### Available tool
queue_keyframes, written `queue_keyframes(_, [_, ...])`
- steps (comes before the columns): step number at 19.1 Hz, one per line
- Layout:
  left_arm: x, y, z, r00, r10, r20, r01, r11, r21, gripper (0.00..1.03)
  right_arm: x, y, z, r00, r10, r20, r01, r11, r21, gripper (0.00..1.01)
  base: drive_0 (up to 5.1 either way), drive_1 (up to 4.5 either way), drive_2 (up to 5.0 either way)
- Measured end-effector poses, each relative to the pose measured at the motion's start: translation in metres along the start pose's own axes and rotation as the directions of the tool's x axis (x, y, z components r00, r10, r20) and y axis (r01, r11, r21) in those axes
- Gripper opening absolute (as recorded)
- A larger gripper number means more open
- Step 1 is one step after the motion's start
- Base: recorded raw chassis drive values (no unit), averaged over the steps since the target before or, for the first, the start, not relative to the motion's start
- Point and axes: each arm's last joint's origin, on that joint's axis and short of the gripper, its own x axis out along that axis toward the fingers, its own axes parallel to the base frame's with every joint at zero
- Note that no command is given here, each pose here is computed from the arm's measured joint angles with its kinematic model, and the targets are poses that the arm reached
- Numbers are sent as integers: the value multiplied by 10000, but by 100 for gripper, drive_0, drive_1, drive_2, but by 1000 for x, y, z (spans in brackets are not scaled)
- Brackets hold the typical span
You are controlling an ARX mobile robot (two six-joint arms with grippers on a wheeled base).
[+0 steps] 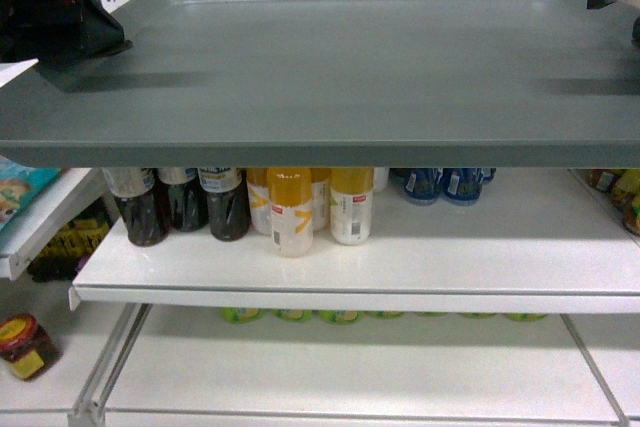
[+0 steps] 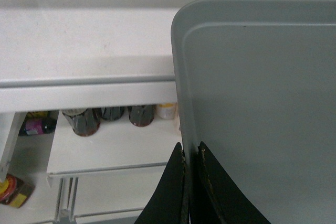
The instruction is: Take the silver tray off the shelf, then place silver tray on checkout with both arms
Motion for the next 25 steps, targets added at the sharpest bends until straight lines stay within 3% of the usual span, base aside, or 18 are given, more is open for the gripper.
queue_keyframes(25, [-1,-1,1,10000,-16,34,16,10000,13,4,0,-2,0,10000,-40,-15,40,10000,14,2,4,-418,427])
